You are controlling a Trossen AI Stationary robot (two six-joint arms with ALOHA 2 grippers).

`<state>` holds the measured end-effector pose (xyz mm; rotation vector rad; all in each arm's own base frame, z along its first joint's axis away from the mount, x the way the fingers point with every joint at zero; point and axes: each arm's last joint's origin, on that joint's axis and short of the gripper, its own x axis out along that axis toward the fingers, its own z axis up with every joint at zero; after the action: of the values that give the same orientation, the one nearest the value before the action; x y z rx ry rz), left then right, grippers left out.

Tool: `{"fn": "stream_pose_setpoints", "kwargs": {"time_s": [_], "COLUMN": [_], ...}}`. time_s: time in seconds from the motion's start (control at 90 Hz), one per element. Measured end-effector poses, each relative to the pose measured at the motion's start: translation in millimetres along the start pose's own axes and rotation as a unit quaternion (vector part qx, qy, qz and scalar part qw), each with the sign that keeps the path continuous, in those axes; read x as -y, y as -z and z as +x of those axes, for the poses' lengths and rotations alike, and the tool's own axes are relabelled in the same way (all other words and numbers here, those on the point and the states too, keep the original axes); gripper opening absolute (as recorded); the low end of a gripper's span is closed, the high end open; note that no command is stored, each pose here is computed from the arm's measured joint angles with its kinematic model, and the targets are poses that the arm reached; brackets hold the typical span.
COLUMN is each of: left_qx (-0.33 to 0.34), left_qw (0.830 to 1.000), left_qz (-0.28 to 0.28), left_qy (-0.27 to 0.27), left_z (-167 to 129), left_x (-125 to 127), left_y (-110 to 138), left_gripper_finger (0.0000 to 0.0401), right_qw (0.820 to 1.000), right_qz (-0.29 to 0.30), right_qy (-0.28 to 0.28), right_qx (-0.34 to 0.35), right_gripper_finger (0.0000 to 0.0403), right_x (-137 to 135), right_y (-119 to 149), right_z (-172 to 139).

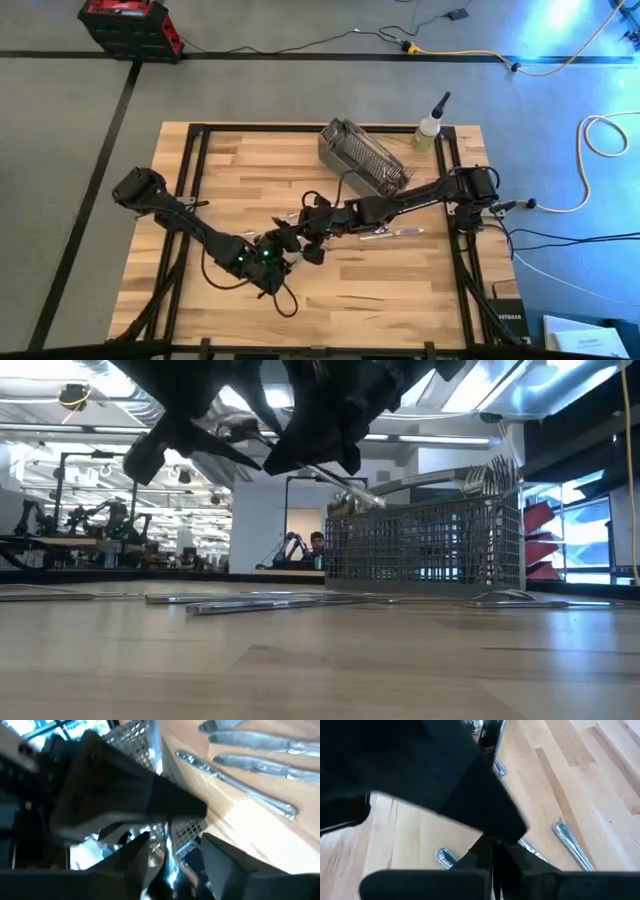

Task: Sort silverware
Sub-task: Put the silver spoon into the gray silverware organizer

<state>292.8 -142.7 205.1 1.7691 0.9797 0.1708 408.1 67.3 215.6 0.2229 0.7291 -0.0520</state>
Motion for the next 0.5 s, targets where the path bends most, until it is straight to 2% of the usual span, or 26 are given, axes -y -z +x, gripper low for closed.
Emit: {"fn": "stream_pose_setpoints", "kwargs": {"time_s": [0.2, 0.356, 0.5], "left_qx": [-0.040, -0.078, -0.086], "left_qw": [0.998, 0.995, 0.991], "left_qz": [-0.039, -0.038, -0.067], "left_qy": [-0.028, -0.056, -0.075], "left_z": [-4, -10, -16], "left_x": [-2, -1, -2], "left_y": [3, 4, 4], "left_gripper_finger": [0.0214, 0.0219, 0.0218], "right_qw": [1.000, 0.999, 0.997], "right_qz": [-0.005, -0.014, -0.017], "right_qy": [0.023, 0.044, 0.075], "right_qx": [0.002, -0.011, -0.018], "right_gripper_finger": [0.0002, 0.0001, 0.0001], "right_x": [2, 4, 7], "right_y": [-2, 0, 0], "right_z": [-7, -12, -17]}}
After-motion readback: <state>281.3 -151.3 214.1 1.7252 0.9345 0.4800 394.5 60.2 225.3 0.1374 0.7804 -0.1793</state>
